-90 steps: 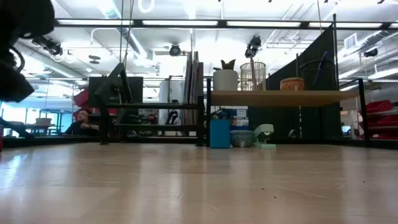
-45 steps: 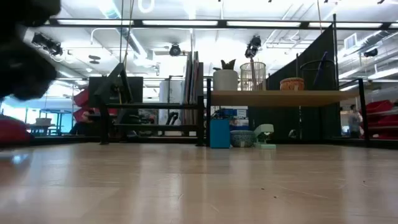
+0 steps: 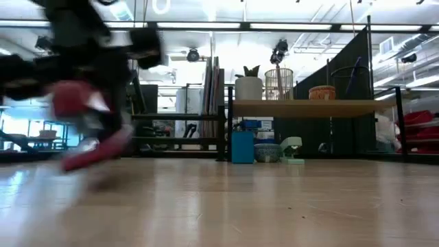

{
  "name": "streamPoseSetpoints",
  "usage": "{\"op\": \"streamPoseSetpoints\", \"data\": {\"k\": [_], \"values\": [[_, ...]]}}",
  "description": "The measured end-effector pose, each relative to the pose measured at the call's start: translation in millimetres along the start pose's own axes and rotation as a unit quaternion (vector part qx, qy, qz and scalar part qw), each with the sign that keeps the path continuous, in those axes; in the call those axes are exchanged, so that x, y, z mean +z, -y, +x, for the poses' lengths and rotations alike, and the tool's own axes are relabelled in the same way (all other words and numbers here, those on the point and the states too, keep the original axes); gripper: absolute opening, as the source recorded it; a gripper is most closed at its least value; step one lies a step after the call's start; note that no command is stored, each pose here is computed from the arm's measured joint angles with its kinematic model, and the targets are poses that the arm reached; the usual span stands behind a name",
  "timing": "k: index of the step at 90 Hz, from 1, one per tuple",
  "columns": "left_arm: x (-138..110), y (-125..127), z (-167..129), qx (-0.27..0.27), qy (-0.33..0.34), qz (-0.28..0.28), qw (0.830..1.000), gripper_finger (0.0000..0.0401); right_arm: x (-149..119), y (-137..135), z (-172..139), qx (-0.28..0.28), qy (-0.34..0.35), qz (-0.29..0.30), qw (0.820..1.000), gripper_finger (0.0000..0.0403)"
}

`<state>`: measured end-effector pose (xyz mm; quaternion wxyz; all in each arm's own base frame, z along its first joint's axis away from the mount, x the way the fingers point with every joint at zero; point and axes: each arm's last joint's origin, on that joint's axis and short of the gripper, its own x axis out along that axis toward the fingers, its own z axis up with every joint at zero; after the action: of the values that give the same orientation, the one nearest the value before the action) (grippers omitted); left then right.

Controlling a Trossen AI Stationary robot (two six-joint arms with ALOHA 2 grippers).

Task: Stock shelves
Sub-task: Put the red stapler under the shelf

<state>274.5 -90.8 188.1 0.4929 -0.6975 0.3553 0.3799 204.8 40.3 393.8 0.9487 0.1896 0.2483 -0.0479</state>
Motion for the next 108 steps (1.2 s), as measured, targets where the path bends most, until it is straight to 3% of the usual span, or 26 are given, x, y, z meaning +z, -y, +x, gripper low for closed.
{"op": "streamPoseSetpoints", "data": {"k": [9, 19, 39, 52, 74, 90, 108], "values": [[2.1, 23.5, 18.9, -0.006, -0.013, 0.004, 1.000, 0.0112, -1.8, -1.0, -0.3, 0.000, -0.006, 0.007, 1.000, 0.0137], [5.9, 50.6, 31.9, -0.050, -0.029, 0.008, 0.998, 0.0116, -4.3, -5.8, -1.3, 0.011, -0.011, 0.011, 1.000, 0.0137], [22.2, 86.8, 49.8, -0.145, -0.041, 0.017, 0.988, 0.0206, -11.1, -17.3, -4.4, 0.036, -0.024, 0.023, 0.999, 0.0137], [29.5, 94.9, 49.6, -0.177, -0.030, 0.025, 0.983, 0.0232, -16.8, -23.4, -6.7, 0.047, -0.039, 0.032, 0.998, 0.0137], [34.0, 92.1, 30.9, -0.158, -0.010, 0.083, 0.984, 0.0237, -26.6, -32.4, -11.3, 0.036, -0.048, 0.052, 0.997, 0.0137], [35.0, 81.2, 10.8, -0.106, -0.009, 0.141, 0.984, 0.0238, -34.1, -44.1, 0.4, 0.031, -0.067, 0.123, 0.990, 0.0137], [35.7, 70.8, -27.8, -0.087, 0.003, 0.253, 0.963, 0.0238, -58.4, -85.7, 34.3, 0.102, -0.116, 0.014, 0.988, 0.0140]]}}
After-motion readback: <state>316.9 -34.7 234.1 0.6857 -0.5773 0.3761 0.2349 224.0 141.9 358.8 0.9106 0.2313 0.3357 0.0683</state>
